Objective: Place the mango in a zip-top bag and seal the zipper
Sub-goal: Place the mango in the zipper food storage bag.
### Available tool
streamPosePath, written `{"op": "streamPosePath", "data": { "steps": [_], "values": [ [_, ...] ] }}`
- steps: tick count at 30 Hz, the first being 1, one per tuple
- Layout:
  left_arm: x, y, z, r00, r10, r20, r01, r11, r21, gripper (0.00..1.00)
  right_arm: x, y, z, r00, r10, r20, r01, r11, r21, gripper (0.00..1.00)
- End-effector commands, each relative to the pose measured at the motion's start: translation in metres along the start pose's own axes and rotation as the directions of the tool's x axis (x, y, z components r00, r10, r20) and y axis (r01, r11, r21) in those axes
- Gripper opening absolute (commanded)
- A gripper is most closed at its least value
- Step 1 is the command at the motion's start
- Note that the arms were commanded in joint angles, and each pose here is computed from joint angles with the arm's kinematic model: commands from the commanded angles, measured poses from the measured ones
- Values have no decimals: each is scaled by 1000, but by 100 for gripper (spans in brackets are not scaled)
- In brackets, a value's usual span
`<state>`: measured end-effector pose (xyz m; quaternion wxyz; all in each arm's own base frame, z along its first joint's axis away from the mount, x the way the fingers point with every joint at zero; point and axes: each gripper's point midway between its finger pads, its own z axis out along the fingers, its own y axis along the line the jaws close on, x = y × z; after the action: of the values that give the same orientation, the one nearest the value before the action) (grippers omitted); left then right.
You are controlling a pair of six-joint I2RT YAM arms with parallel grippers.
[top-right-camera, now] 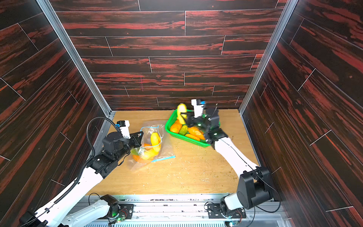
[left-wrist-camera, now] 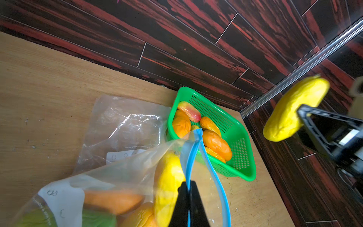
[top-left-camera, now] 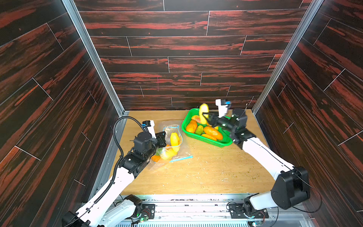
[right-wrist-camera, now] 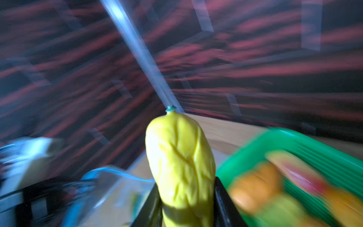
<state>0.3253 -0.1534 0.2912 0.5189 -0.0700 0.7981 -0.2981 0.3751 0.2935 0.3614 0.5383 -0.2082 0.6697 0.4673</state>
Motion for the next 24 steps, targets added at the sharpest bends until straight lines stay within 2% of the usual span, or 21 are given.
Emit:
{"op": "streamPosePath", "data": {
  "steps": [1,8,15,17,21,24],
  "values": [
    [-12,-11,-2,999,-25,37,24,999,48,1,-2,60,16,996,-16,88,37,969,-244,10],
    [-23,-22,-6,998,-40,57,35,996,82,1,35,83,48,999,3,54,16,934,-357,11],
    [-36,-34,-3,996,-63,68,55,992,117,0,72,87,65,999,-4,-41,-13,922,-387,18],
    [-42,-39,-5,995,-62,74,53,991,119,0,78,86,65,997,-15,-71,-13,926,-377,26],
    [-58,-49,-11,993,-65,100,51,990,134,0,83,79,68,991,-37,-129,-7,946,-324,51],
    [-67,-55,-15,991,-68,116,50,987,151,0,83,75,69,986,-50,-157,2,957,-291,62]
  ]
}}
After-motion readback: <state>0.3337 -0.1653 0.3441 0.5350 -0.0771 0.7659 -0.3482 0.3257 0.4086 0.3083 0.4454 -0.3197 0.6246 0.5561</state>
